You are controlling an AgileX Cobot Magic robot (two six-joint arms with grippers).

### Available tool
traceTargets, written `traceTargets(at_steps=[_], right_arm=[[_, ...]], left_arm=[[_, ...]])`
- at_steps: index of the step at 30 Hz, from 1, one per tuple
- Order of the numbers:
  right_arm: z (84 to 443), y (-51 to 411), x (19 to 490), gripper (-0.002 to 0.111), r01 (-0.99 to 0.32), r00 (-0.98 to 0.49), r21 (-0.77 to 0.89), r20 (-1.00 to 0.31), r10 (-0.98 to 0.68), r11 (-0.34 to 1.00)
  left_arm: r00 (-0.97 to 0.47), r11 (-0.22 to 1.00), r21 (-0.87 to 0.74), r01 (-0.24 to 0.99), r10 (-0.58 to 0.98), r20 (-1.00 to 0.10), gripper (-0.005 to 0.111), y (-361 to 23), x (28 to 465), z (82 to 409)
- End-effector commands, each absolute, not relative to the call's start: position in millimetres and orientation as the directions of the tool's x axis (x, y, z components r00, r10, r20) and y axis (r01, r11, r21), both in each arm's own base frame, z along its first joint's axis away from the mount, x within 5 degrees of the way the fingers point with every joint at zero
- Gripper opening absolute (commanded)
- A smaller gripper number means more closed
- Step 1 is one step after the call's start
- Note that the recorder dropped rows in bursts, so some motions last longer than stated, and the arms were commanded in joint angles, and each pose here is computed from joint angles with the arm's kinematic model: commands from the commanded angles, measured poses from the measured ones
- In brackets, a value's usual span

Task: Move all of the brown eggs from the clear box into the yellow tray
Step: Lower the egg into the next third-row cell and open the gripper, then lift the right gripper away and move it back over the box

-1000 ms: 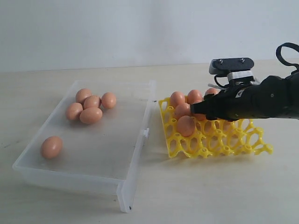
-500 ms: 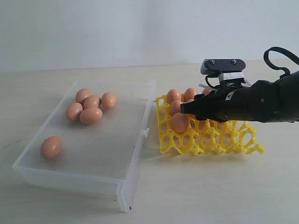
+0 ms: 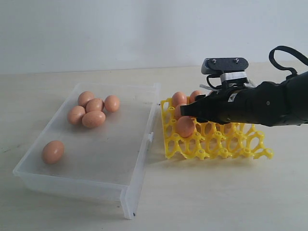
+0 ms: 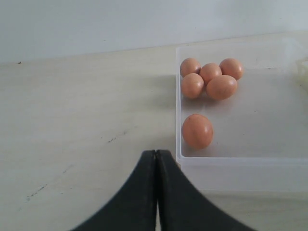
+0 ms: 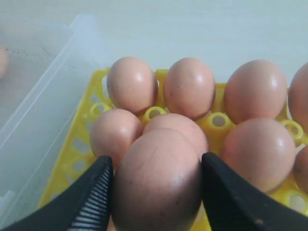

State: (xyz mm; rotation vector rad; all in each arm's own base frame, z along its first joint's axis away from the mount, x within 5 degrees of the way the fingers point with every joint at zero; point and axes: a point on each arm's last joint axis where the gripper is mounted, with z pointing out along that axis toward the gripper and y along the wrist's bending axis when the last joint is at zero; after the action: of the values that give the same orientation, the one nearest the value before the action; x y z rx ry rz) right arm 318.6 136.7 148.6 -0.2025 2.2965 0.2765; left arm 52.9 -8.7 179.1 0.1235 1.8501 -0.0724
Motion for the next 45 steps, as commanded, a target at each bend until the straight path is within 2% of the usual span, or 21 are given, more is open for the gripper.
traceTargets(at_steps=[1, 15, 18, 24, 26, 38, 42, 45], right_arm=[[149.5, 136.4, 318.5, 0.000, -0.234, -0.657, 0.132, -0.751, -0.057, 0.963], [146.1, 136.5, 318.1, 0.002, -0.235, -0.669, 0.129, -0.740, -0.064, 0.963], [146.3, 136.5, 318.3, 0.012, -0.235, -0.667, 0.129, -0.742, -0.063, 0.963], [146.4, 136.5, 318.4, 0.049, -0.235, -0.666, 0.129, -0.743, -0.063, 0.963], [146.7, 135.7, 319.0, 0.056, -0.234, -0.663, 0.127, -0.746, -0.062, 0.964], [153.8, 134.1, 318.2, 0.057, -0.247, -0.650, 0.114, -0.756, -0.077, 0.962], [180.0, 146.8, 311.6, 0.057, -0.280, -0.638, 0.149, -0.767, -0.068, 0.948], [207.6, 179.3, 302.2, 0.056, -0.409, -0.634, 0.148, -0.756, -0.163, 0.901]], left_arm=[[-0.257, 0.993, 0.013, 0.119, 0.043, -0.965, 0.000, -8.5, 52.8, 181.6], [-0.257, 0.993, 0.013, 0.119, 0.043, -0.965, 0.000, -8.5, 52.8, 181.6], [-0.257, 0.993, 0.013, 0.119, 0.043, -0.965, 0.000, -8.5, 52.8, 181.6], [-0.257, 0.993, 0.013, 0.119, 0.043, -0.965, 0.000, -8.5, 52.8, 181.6], [-0.257, 0.993, 0.013, 0.119, 0.043, -0.965, 0.000, -8.5, 52.8, 181.6], [-0.257, 0.993, 0.013, 0.119, 0.043, -0.965, 0.000, -8.5, 52.8, 181.6], [-0.257, 0.993, 0.013, 0.119, 0.043, -0.965, 0.000, -8.5, 52.8, 181.6], [-0.257, 0.993, 0.013, 0.119, 0.043, -0.965, 0.000, -8.5, 52.8, 181.6]])
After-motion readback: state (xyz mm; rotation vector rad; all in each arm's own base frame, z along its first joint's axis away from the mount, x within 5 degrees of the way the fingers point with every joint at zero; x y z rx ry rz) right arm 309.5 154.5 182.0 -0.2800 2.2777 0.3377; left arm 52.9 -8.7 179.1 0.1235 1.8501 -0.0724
